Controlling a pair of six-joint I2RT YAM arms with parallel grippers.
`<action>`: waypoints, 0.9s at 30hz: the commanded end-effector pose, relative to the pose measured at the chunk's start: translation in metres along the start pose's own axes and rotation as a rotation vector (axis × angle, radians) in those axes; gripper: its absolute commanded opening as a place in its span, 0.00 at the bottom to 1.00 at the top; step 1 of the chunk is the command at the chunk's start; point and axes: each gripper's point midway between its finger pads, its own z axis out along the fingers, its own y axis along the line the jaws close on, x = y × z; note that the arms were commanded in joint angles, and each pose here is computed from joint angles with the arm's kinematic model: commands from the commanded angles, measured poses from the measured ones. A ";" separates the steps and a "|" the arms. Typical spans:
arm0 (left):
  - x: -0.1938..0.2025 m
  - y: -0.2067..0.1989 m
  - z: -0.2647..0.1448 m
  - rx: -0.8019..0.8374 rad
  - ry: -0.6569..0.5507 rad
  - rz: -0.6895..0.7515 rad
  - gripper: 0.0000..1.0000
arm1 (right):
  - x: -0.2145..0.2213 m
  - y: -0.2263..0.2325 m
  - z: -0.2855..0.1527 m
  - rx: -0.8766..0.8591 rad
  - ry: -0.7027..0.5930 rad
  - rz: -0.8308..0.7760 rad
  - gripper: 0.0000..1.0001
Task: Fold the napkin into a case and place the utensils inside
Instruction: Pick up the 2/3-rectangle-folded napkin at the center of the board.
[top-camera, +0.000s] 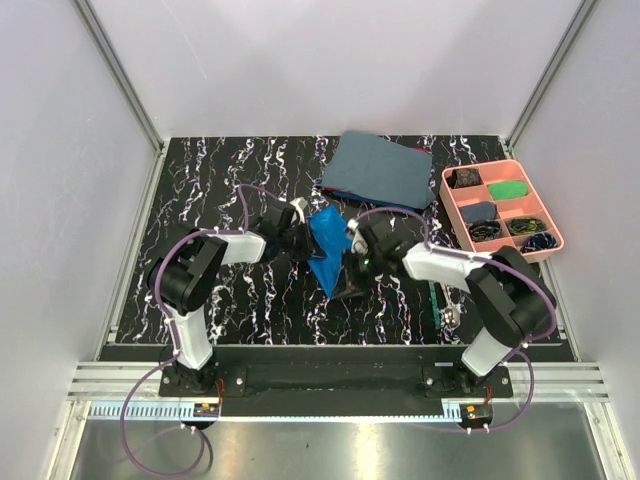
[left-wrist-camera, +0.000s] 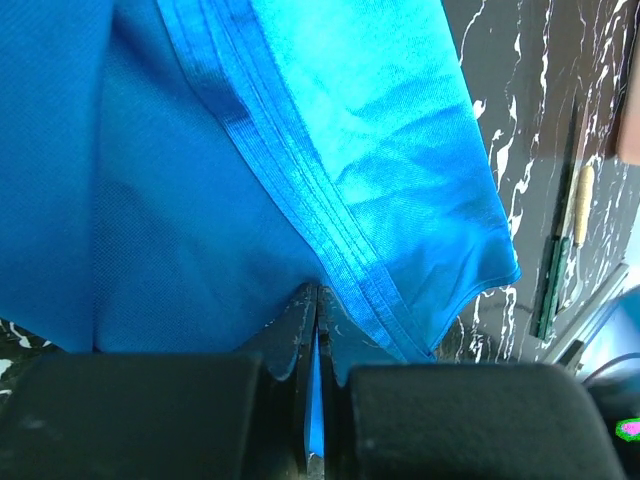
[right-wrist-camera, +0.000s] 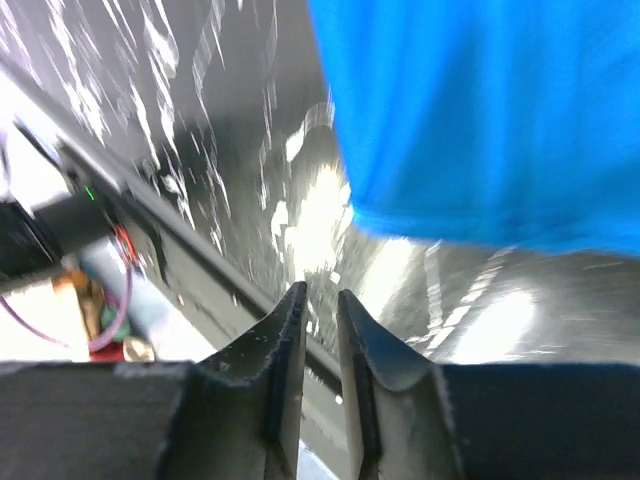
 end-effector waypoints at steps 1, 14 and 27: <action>0.024 0.027 -0.002 -0.092 0.081 0.019 0.04 | -0.046 -0.025 -0.039 0.092 -0.105 -0.038 0.28; 0.016 0.007 -0.023 -0.037 0.056 0.129 0.07 | -0.106 -0.081 -0.067 0.432 -0.240 -0.027 0.49; 0.045 0.024 -0.020 -0.049 0.168 0.114 0.08 | -0.107 -0.093 -0.066 0.320 -0.182 -0.005 0.59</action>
